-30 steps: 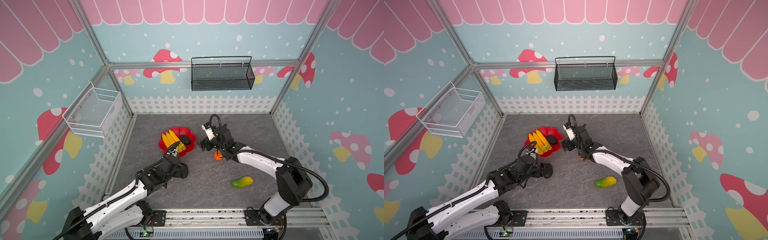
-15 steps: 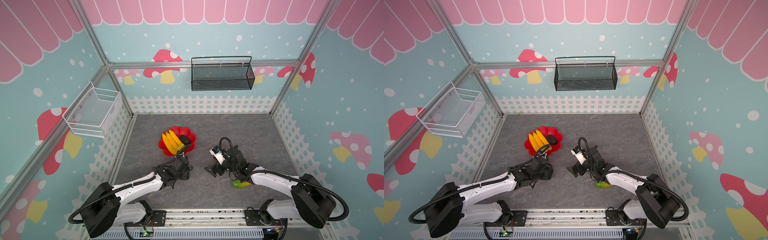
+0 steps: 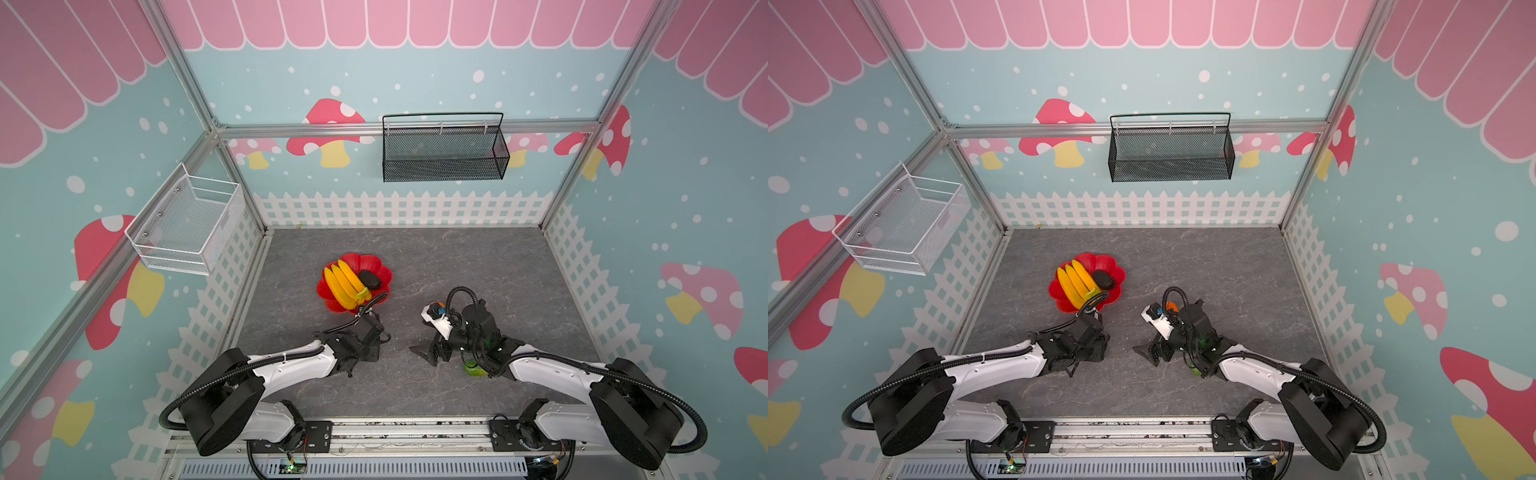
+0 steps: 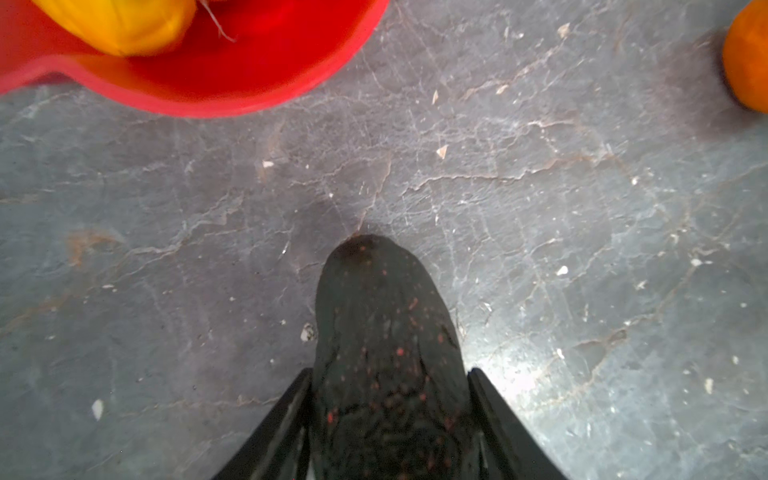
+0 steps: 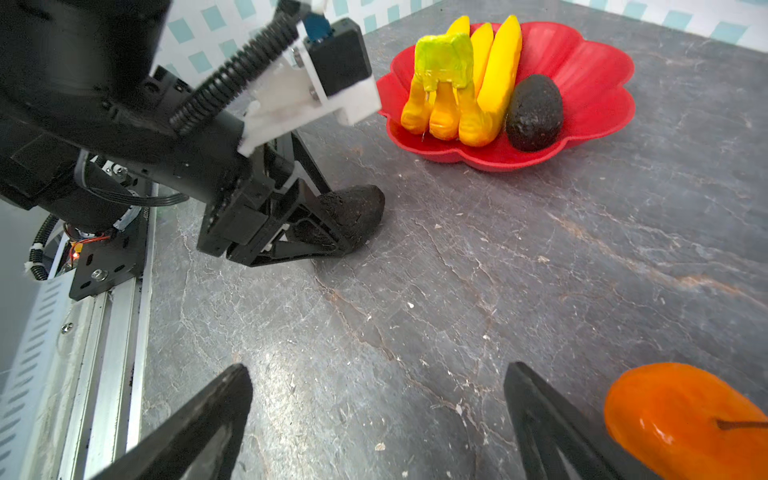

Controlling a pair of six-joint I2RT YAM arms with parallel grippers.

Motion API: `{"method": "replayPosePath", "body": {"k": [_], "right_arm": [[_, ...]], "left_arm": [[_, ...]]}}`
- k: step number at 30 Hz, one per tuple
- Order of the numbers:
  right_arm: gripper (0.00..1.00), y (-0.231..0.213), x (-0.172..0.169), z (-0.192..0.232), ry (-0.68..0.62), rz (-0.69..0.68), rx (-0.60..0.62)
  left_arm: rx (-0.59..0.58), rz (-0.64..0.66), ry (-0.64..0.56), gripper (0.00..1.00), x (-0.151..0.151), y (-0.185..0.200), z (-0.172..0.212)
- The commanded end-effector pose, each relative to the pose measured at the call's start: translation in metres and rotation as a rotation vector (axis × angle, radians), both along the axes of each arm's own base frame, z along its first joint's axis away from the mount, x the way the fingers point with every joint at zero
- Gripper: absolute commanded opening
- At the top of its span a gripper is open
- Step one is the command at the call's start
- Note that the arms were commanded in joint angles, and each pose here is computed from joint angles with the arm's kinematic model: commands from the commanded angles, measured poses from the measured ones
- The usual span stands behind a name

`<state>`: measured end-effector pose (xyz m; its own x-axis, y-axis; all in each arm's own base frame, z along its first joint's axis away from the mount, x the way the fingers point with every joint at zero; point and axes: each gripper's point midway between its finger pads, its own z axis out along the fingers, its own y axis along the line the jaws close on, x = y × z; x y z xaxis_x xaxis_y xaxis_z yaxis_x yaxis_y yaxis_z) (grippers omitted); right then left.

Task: Place and organize the fake fruits in the fruit bowl
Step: 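Lower the second avocado into the bowl with the left gripper and release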

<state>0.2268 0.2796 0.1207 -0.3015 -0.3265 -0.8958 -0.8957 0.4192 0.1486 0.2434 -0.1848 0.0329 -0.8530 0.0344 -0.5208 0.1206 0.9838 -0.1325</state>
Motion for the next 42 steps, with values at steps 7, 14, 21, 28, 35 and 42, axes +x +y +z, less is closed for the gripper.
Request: {"method": "replayPosePath", "body": {"k": [7, 14, 21, 28, 35, 42], "right_arm": [[0.98, 0.008, -0.006, 0.002, -0.047, 0.060, 0.049], [0.98, 0.007, -0.008, 0.019, -0.150, 0.026, 0.080], [0.98, 0.026, 0.003, 0.066, -0.141, -0.012, 0.185], [0.98, 0.043, 0.009, 0.063, -0.211, 0.077, 0.098], [0.98, 0.042, -0.002, 0.045, -0.257, 0.122, 0.135], [0.98, 0.039, 0.002, 0.041, -0.257, 0.093, 0.114]], "left_arm": [[-0.183, 0.035, -0.219, 0.49, 0.017, -0.001, 0.088], [-0.160, 0.245, -0.337, 0.48, 0.045, 0.071, 0.133], [-0.143, 0.434, -0.296, 0.48, 0.090, 0.128, 0.124], [-0.151, 0.448, -0.242, 0.48, 0.130, 0.133, 0.101], [-0.136, 0.445, -0.210, 0.47, 0.153, 0.129, 0.089], [-0.116, 0.457, -0.147, 0.48, 0.156, 0.128, 0.066]]}}
